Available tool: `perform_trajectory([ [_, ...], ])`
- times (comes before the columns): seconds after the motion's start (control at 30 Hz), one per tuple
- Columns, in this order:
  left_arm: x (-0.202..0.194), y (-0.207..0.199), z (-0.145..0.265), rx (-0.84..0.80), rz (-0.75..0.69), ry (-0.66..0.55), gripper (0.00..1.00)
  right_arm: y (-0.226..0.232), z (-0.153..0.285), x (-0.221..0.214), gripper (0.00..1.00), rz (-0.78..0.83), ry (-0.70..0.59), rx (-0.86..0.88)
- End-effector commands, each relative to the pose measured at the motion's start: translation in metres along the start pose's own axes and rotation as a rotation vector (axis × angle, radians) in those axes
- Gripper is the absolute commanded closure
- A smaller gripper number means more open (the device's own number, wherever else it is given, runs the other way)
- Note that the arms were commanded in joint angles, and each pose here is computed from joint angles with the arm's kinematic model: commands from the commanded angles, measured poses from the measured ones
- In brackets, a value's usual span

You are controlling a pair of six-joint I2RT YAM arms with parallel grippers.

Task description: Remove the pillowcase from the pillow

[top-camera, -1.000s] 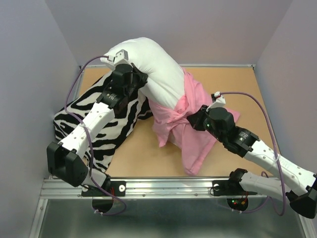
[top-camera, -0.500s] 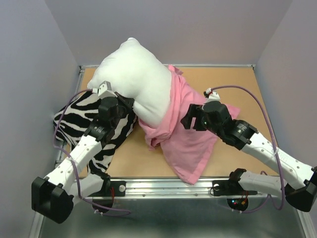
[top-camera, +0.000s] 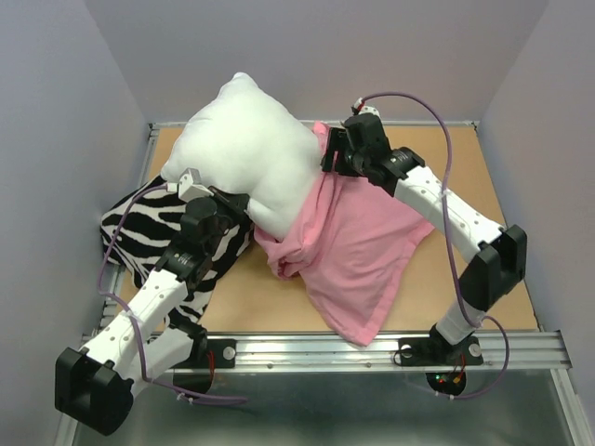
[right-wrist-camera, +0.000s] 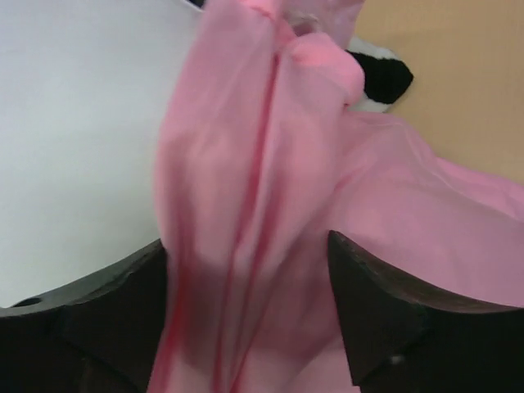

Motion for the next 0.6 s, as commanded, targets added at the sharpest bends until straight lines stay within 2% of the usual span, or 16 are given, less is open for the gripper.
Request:
perform_trajectory([
  [0.0, 0.013, -0.006, 0.004, -0.032, 0.035, -0.064, 1.00, -0.024, -0.021, 0.019, 0.31, -0.012, 0.019, -0.045],
  [0.03, 0.012, -0.006, 0.004, -0.030, 0.037, -0.061, 1.00, -0.037, -0.027, 0.020, 0.35, -0.023, 0.023, -0.075],
  [0.13, 0.011, -0.002, 0.005, -0.020, 0.045, -0.064, 1.00, -0.077, -0.033, 0.015, 0.61, -0.062, 0.050, -0.156],
  [0.17, 0.010, -0.001, 0.006, -0.017, 0.046, -0.064, 1.00, -0.094, -0.035, 0.007, 0.74, -0.074, 0.069, -0.198],
  [0.27, 0.010, 0.003, 0.011, -0.012, 0.059, -0.073, 1.00, -0.146, -0.029, 0.006, 0.86, -0.155, 0.072, -0.295],
  [0.4, 0.011, 0.008, 0.018, 0.004, 0.078, -0.087, 1.00, -0.194, -0.021, 0.015, 0.90, -0.241, 0.044, -0.375],
  [0.57, 0.015, 0.013, 0.028, 0.019, 0.103, -0.121, 1.00, -0.213, -0.029, 0.012, 0.94, -0.320, 0.068, -0.356],
])
Point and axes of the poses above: each gripper's point midway between its finger pads, its own z axis back along the fingers, its own y axis along the line the jaws close on, x = y × z, the point moved 5 cm from there along z, back along the fingers, and after that the axes turned 1 degree about -z, right-handed, at the moved point
